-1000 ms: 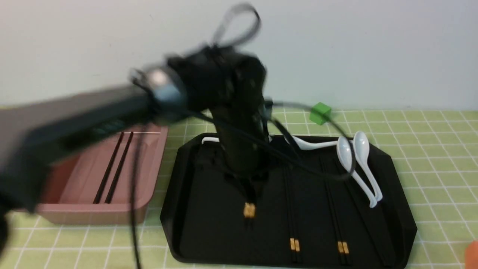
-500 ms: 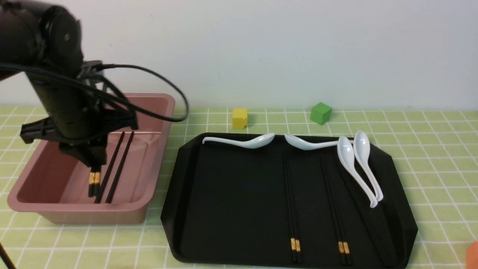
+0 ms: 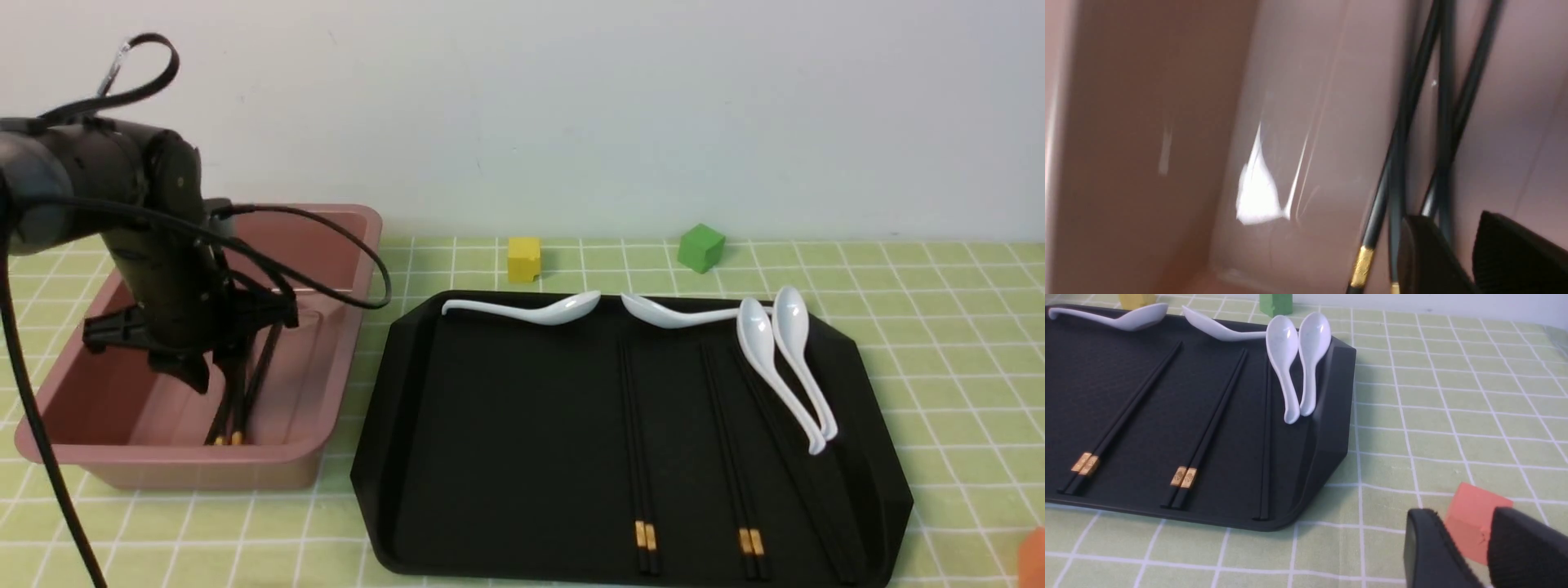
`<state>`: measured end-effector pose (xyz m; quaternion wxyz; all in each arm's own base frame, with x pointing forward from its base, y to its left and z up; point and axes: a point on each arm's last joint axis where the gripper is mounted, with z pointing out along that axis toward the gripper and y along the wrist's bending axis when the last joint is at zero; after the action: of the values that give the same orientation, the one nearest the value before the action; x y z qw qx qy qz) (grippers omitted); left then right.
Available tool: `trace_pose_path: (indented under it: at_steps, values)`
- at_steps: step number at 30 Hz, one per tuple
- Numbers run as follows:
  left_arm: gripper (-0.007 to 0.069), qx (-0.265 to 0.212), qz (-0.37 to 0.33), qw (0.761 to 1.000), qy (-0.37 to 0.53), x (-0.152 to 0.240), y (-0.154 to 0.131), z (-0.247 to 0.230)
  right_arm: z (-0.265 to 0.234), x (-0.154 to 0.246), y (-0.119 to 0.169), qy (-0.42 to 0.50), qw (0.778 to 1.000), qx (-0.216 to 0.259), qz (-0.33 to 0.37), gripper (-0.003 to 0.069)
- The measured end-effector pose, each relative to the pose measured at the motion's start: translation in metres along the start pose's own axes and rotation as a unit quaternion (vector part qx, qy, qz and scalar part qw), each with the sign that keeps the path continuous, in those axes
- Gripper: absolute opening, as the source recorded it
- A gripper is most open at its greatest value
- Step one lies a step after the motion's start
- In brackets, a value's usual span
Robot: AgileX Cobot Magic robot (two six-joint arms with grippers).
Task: On green tablecloth take chopsticks from black tray and put them in box.
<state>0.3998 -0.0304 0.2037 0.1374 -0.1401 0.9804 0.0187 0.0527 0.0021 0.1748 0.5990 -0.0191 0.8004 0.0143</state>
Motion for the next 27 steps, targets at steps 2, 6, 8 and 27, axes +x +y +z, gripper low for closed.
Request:
trace_pose_path:
  at_steps: [2,6,8,27]
  values:
    - [0.0208,0.001,-0.004,1.0,-0.004,0.0,0.001,-0.006,0.0,0.0,0.0,0.0,1.0,0.0,0.0,0.024]
    - [0.0198,0.004,-0.004,1.0,-0.02,0.001,0.005,-0.033,0.0,0.0,0.0,0.0,1.0,0.0,0.0,0.024]
    - [0.0142,0.006,0.006,0.999,-0.032,0.004,0.009,-0.056,0.0,0.0,0.0,0.0,1.0,0.0,0.0,0.024]
    - [-0.0013,0.109,0.024,0.98,-0.162,0.087,0.048,-0.219,0.0,0.0,0.0,0.0,1.0,0.0,0.0,0.024]
